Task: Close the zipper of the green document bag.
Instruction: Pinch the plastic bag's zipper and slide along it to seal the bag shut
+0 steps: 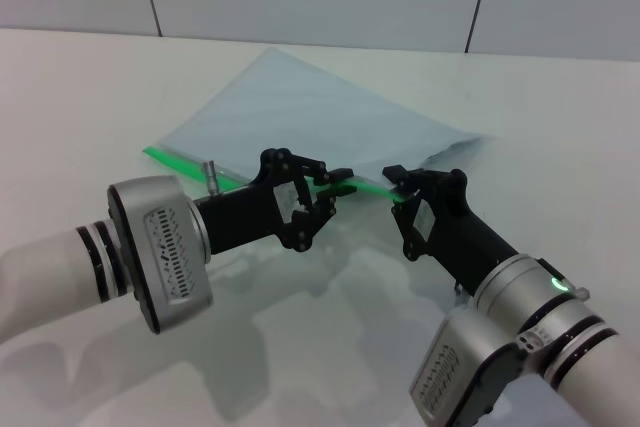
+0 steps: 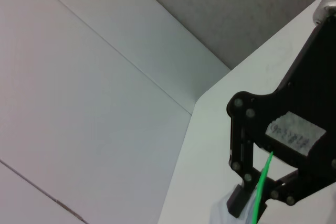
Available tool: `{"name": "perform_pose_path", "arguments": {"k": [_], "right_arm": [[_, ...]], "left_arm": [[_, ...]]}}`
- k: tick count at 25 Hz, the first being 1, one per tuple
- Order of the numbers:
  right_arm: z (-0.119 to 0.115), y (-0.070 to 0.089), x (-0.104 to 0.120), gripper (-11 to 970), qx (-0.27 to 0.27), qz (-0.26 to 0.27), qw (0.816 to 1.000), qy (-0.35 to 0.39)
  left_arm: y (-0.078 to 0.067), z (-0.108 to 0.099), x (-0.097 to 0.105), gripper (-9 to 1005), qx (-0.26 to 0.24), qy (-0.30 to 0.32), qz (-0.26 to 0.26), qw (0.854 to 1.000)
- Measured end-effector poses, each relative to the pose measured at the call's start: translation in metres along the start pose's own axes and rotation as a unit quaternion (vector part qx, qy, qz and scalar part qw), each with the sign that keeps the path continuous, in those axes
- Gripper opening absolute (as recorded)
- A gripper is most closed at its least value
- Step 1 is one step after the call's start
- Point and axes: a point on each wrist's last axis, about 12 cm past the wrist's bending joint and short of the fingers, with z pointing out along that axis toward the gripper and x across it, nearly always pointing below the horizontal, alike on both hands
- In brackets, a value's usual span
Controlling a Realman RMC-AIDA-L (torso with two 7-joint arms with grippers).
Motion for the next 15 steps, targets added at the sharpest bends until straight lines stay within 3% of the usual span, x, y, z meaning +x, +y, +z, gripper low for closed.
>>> {"name": "perform_pose_path", "arguments": {"k": [15], "right_arm": [[-0.003,-0.006,0.021,46,0.029,0.041,0.998,0.031]], "left_arm": [[0.003,-0.016,0.012,108,-0.054,0.038,-0.025,0.998]]}}
